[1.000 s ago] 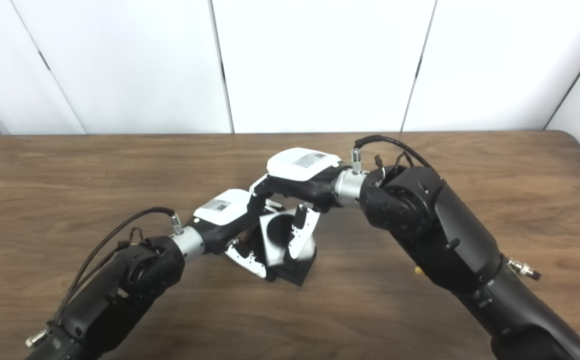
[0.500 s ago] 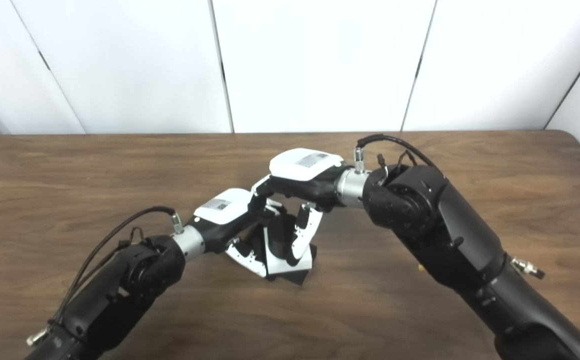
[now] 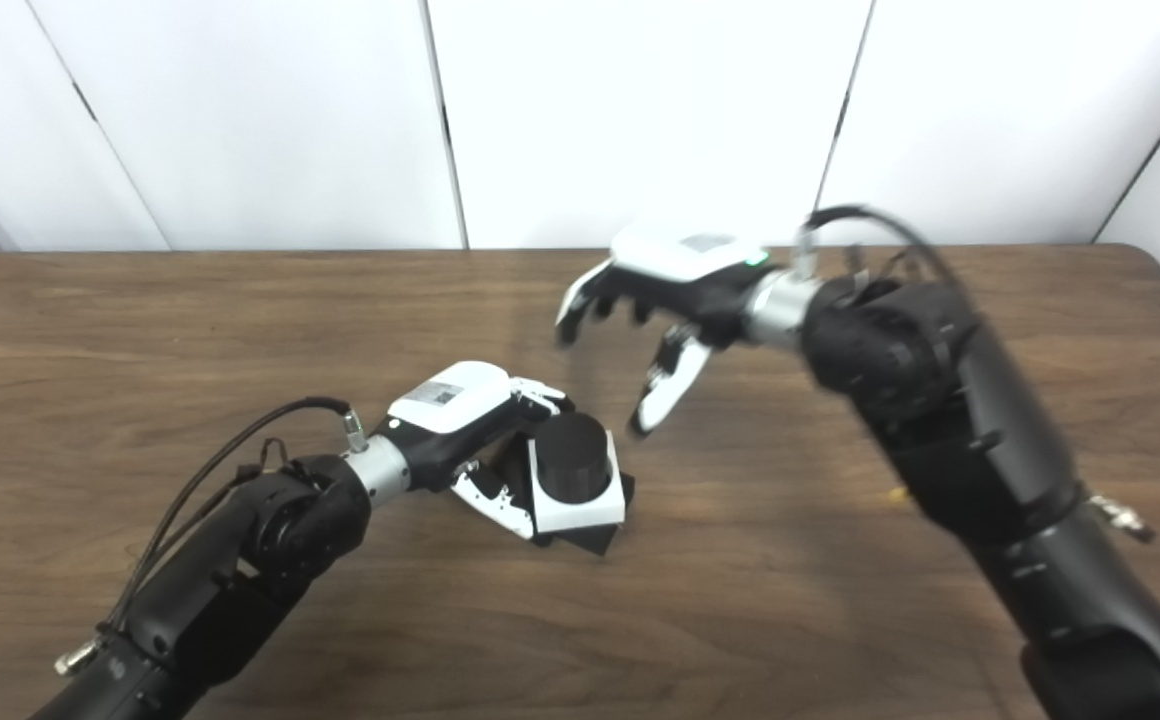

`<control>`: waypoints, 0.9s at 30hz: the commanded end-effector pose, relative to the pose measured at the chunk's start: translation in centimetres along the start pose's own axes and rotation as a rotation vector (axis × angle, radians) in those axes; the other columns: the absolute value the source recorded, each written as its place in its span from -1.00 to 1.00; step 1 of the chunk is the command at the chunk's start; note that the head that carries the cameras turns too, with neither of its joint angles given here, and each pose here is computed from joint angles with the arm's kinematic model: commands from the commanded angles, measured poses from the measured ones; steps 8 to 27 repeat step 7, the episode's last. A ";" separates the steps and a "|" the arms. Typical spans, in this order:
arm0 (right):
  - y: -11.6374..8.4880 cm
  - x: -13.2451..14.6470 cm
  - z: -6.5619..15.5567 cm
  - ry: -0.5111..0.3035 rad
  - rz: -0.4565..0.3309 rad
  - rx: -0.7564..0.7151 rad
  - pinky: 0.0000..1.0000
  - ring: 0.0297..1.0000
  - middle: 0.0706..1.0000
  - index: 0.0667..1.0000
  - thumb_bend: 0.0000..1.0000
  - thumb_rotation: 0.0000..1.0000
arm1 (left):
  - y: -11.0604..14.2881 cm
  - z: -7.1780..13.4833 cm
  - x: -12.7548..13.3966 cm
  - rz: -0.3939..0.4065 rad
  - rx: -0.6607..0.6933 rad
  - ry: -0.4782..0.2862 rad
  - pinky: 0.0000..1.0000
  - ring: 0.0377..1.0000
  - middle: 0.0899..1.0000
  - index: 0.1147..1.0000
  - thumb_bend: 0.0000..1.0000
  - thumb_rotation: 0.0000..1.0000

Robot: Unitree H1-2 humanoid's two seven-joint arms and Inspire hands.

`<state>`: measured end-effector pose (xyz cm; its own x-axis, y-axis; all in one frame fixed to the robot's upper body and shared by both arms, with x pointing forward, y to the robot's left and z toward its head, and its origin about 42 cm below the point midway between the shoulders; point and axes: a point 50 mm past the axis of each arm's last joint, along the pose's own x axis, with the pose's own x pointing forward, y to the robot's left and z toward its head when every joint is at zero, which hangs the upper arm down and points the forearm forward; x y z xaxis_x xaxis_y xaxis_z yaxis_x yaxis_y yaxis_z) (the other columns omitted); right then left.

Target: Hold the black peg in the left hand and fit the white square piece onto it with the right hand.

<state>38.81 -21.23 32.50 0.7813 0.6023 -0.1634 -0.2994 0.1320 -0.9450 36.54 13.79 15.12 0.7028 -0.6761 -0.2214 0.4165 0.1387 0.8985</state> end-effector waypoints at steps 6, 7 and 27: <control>-2.9 -2.4 -3.8 0.065 -0.202 0.056 0.34 0.52 0.50 0.31 0.54 -0.92 | -2.2 -1.4 -0.8 -0.129 0.005 0.071 0.75 0.75 0.69 -0.16 0.05 -0.87; -2.7 -2.9 -4.3 0.080 -0.219 0.075 0.35 0.52 0.50 0.31 0.52 -0.95 | -2.2 -1.4 -0.9 -0.130 0.004 0.072 0.75 0.75 0.69 -0.16 0.05 -0.87; -2.7 -2.9 -4.3 0.080 -0.219 0.075 0.35 0.52 0.50 0.31 0.52 -0.95 | -2.2 -1.4 -0.9 -0.130 0.004 0.072 0.75 0.75 0.69 -0.16 0.05 -0.87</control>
